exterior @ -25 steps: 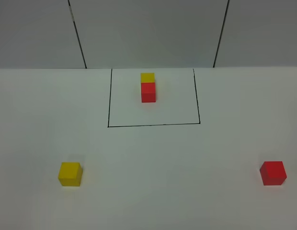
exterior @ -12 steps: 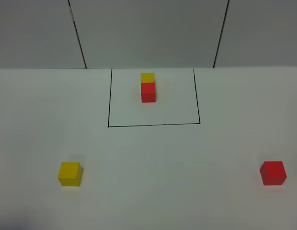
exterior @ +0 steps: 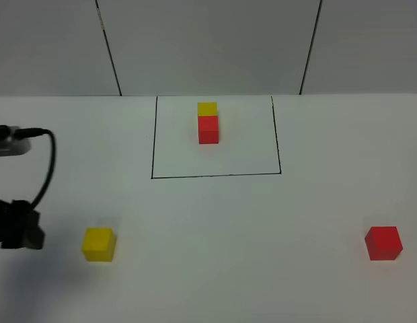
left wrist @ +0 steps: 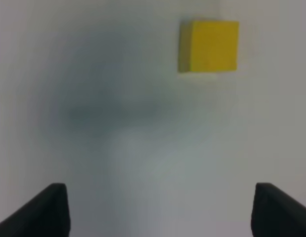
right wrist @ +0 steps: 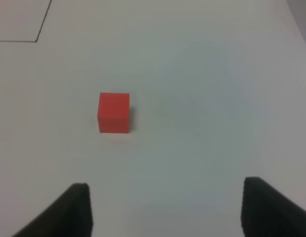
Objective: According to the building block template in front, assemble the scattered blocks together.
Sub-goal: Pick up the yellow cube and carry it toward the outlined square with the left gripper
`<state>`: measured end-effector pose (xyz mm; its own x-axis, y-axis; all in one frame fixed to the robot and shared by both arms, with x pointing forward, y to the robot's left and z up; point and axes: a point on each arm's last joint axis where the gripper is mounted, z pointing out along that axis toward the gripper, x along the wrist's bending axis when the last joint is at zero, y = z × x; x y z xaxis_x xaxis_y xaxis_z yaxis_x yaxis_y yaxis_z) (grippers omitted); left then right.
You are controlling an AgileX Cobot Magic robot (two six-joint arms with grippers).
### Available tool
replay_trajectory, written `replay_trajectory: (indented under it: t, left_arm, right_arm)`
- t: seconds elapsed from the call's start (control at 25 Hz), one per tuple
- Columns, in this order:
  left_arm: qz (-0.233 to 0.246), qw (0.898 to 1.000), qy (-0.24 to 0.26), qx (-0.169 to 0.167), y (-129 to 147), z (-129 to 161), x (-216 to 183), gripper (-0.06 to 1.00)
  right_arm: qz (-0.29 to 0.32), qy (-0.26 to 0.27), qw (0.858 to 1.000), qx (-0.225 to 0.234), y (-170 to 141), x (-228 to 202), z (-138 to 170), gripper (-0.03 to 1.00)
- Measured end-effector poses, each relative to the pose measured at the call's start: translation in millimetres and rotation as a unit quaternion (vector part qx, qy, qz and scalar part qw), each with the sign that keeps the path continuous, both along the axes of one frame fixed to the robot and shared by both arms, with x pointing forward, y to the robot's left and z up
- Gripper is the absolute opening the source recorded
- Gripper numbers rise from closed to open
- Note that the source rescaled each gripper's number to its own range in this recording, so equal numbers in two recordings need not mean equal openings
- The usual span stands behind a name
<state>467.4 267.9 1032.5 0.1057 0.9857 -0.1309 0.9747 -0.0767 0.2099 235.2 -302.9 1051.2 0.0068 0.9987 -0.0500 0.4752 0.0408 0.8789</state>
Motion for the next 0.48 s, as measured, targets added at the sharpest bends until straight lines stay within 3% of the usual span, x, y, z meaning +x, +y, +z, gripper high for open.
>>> replay_trajectory:
  t: [0.12, 0.24, 0.32, 0.48]
  left_arm:
    - [-0.035, 0.998, 0.029, 0.033, -27.3, -14.8, 23.6, 0.75]
    - [-0.012, 0.996, 0.048, 0.068, -39.6, -29.9, 43.1, 0.75]
    - [0.005, 0.996, 0.054, 0.072, -43.9, -39.7, 54.6, 0.75]
    - [0.023, 0.997, 0.056, 0.049, -52.2, -56.5, 68.4, 0.75]
  right_arm:
    - [0.0, 0.0, 1.0, 0.0, 0.0, 0.0, 0.0, 0.35]
    - [0.0, 0.0, 1.0, 0.0, 0.0, 0.0, 0.0, 0.35]
    - [0.0, 0.0, 1.0, 0.0, 0.0, 0.0, 0.0, 0.35]
    - [0.0, 0.0, 1.0, 0.0, 0.0, 0.0, 0.0, 0.35]
